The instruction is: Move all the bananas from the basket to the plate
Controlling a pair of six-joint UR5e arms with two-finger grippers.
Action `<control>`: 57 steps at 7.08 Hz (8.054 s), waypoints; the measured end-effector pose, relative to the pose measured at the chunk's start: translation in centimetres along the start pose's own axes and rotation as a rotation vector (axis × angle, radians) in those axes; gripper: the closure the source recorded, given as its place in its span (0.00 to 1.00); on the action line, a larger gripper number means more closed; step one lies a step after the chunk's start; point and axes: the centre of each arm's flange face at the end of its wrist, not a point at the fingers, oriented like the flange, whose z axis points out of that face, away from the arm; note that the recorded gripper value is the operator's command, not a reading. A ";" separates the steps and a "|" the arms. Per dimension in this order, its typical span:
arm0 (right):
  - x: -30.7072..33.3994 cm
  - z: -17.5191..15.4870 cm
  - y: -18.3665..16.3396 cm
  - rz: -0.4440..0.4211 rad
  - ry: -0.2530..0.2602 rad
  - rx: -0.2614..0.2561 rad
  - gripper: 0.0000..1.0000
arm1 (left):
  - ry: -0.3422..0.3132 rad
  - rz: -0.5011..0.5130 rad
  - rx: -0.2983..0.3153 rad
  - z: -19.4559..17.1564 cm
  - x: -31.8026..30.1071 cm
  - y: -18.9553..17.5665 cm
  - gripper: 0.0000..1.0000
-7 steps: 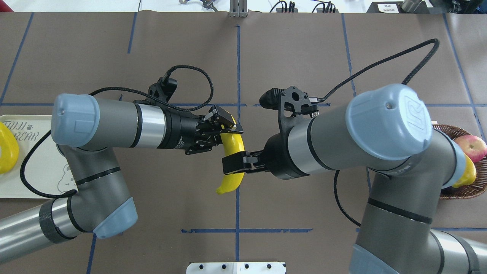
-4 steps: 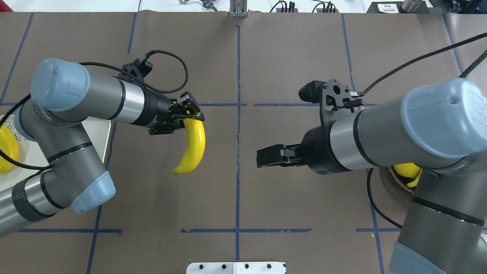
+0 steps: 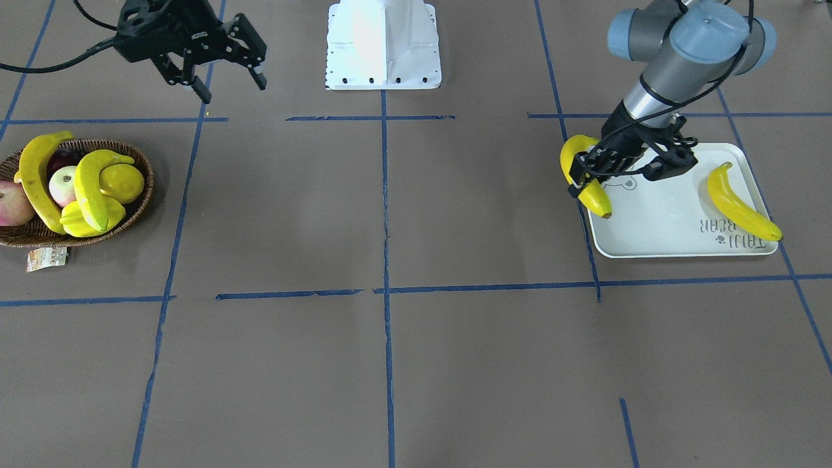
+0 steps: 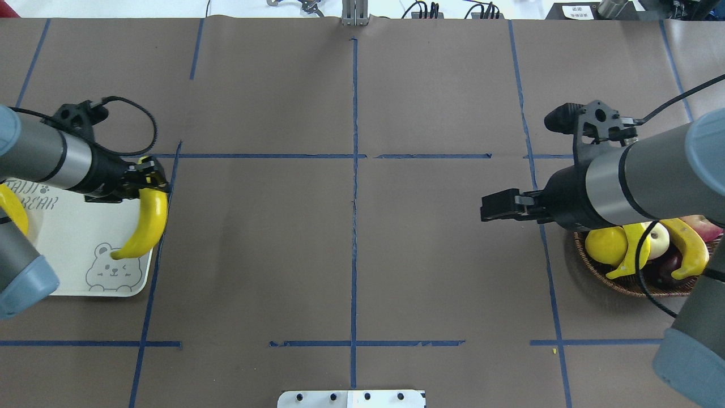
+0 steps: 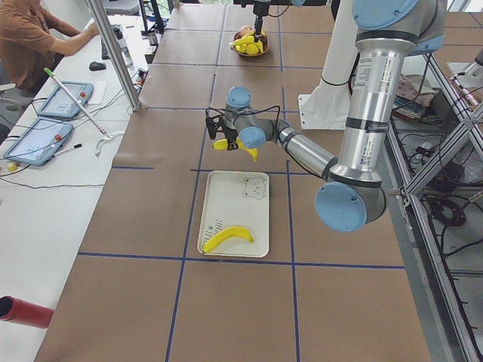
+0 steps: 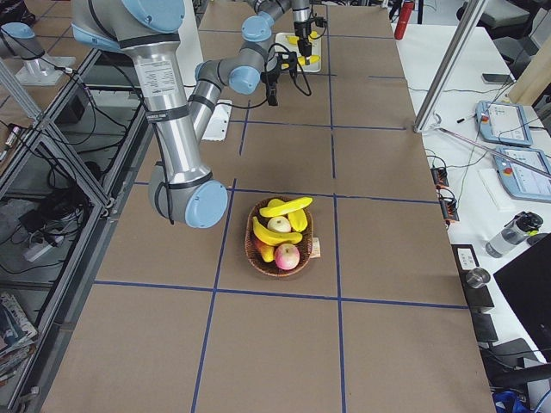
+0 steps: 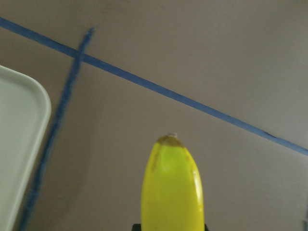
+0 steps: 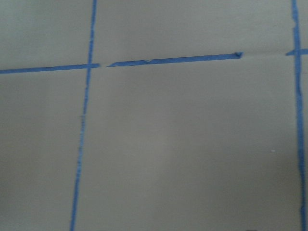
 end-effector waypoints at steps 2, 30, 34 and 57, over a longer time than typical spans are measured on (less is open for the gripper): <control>6.3 0.3 -0.9 -0.066 0.107 -0.001 0.00 | -0.117 0.018 0.020 0.7 -8.3 -2.2 1.00; 26.9 10.4 -1.9 -0.093 0.174 -0.286 0.41 | -0.176 0.056 0.034 -2.9 -11.3 -6.5 0.00; 27.2 10.6 -2.0 -0.086 0.179 -0.290 0.98 | -0.175 0.056 0.036 -3.0 -11.2 -6.5 0.00; -22.3 7.4 1.1 -0.003 -0.106 -0.095 0.99 | 0.644 -0.138 -0.209 -3.7 26.7 13.3 0.40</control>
